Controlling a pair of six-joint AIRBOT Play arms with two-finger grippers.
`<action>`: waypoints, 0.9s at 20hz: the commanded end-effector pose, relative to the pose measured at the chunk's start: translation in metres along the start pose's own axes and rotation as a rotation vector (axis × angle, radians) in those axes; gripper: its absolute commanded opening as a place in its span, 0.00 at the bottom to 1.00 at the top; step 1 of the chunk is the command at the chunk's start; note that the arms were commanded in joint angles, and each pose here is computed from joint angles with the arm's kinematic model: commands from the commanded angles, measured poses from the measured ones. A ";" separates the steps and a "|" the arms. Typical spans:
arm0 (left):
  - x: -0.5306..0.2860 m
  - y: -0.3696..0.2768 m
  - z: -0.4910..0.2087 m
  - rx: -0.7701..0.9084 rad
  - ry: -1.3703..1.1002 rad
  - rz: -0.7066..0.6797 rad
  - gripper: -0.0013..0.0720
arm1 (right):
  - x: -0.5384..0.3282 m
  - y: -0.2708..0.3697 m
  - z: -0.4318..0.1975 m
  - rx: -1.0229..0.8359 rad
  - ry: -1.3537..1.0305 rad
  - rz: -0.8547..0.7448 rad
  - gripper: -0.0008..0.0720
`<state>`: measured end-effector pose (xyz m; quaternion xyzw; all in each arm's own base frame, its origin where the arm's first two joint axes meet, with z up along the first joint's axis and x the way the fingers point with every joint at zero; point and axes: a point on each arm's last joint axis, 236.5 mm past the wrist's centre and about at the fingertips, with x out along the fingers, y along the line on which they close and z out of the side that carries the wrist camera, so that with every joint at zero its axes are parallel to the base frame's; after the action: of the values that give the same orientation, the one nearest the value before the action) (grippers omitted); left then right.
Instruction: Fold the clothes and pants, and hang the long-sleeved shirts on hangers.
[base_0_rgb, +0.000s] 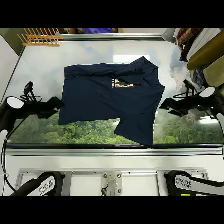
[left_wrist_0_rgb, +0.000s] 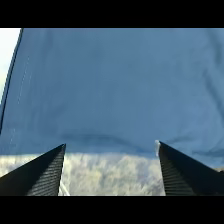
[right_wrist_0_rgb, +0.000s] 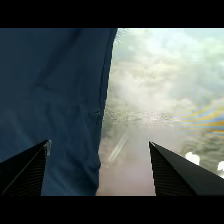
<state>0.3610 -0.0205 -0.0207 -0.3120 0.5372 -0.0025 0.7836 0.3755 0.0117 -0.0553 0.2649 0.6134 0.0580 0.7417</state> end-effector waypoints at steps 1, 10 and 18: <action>0.004 0.012 -0.025 -0.038 0.019 0.012 0.85 | 0.036 0.004 -0.006 0.123 0.033 0.099 0.93; 0.004 0.013 -0.019 -0.060 -0.009 0.014 0.85 | 0.072 0.030 0.001 0.092 0.017 0.166 0.71; 0.005 0.025 -0.023 -0.169 -0.010 0.058 0.85 | 0.072 0.015 -0.006 0.029 0.038 0.095 0.03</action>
<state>0.3404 -0.0191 -0.0372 -0.3424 0.5375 0.0348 0.7698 0.3939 0.0586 -0.1106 0.3200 0.6092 0.0884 0.7201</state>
